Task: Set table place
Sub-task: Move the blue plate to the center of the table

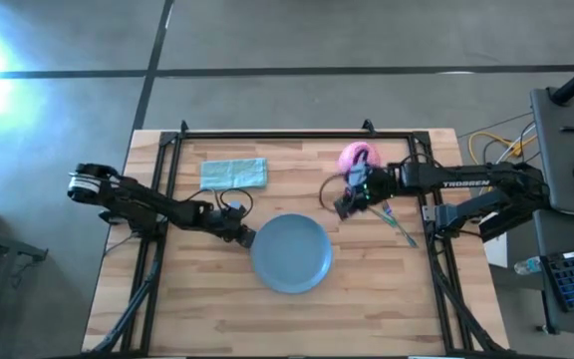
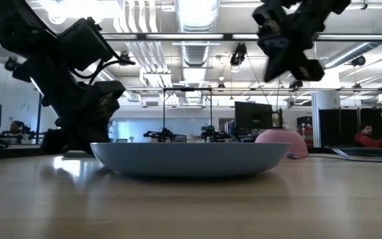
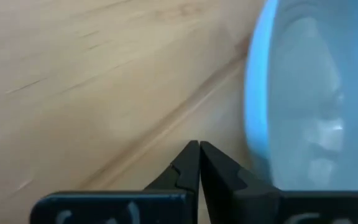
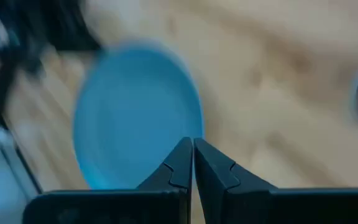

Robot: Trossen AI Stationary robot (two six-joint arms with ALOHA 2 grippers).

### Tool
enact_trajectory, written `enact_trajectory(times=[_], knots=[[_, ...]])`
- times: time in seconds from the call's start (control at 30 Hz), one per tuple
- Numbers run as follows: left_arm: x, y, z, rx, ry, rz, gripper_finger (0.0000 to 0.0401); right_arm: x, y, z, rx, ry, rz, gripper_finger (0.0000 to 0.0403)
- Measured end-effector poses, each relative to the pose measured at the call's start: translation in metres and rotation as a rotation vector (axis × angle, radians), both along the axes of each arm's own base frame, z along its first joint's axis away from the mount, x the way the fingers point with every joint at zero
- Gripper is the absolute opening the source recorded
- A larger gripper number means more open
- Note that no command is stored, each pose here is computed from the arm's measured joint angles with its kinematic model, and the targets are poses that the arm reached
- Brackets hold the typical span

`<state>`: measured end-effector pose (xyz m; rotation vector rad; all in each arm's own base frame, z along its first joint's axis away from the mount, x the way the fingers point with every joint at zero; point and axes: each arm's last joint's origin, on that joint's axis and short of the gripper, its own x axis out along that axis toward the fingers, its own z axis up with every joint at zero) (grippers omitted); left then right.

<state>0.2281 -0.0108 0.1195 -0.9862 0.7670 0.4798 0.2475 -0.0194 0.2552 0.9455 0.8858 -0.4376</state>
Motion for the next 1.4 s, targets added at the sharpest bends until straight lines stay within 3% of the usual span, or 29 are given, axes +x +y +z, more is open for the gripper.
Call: enact_trajectory(times=[0.37,0.73,1.1,1.3,1.4], knots=[[-0.014,-0.013,0.004,-0.077,0.062,-0.135,0.0,0.001,0.06,-0.035,0.231,0.108,-0.017,0.0009],[-0.015,-0.024,0.003,-0.064,0.059,-0.185,0.0,0.038,0.128,-0.081,0.398,0.153,-0.023,0.0009],[-0.008,-0.024,0.0,0.008,0.009,-0.252,0.0,0.078,0.145,-0.105,0.403,0.171,-0.033,0.0009],[0.001,-0.02,0.008,0.036,-0.08,-0.246,0.0,0.088,0.146,-0.104,0.388,0.157,-0.018,0.0009],[0.004,-0.016,0.007,0.043,-0.088,-0.226,0.0,0.085,0.143,-0.101,0.348,0.159,-0.071,0.0009]])
